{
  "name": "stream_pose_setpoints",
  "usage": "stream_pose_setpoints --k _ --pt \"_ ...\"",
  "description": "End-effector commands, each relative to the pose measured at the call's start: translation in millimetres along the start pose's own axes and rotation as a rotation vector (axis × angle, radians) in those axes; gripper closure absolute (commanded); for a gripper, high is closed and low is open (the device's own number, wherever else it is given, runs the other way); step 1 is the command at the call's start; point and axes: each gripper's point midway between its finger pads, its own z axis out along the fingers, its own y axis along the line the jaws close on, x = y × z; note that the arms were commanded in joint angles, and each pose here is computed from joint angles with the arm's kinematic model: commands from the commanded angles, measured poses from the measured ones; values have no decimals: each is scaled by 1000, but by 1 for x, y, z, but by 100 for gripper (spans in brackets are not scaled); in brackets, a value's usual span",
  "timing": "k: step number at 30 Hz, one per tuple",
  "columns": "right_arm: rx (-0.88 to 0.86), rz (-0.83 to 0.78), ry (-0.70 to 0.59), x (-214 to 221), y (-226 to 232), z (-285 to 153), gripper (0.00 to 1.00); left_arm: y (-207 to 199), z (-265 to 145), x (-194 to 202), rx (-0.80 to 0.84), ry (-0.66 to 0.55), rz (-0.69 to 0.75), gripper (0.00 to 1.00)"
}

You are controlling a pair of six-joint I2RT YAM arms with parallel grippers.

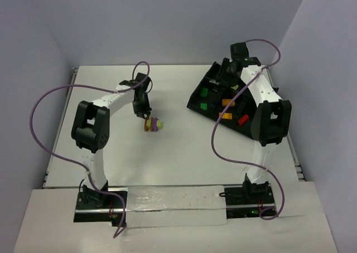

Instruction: Sort the legos into containers by color

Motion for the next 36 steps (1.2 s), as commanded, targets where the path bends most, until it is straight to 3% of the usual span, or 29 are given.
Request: stream_pose_setpoints --k 1,6,15,24,28,33,36 --pt "-27 -7 -70 -20 9 -24 46 0 6 -9 -7 -27 6 74" --pt "-27 -13 -71 -21 9 -24 46 0 2 -12 -9 -36 17 99" --pt "-80 -15 -44 -15 25 -24 46 -6 -10 -21 10 -47 41 100" --pt "-165 -159 36 30 77 -33 46 -10 -41 -51 30 -91 33 100" --pt "-288 -253 64 46 107 -46 46 -24 -67 -78 155 -129 -16 100" --pt "-614 -325 144 68 156 -89 46 -65 -117 -102 562 -138 -141 100" --pt "-702 -342 171 74 170 -104 45 -83 -141 -112 673 -159 -131 100"
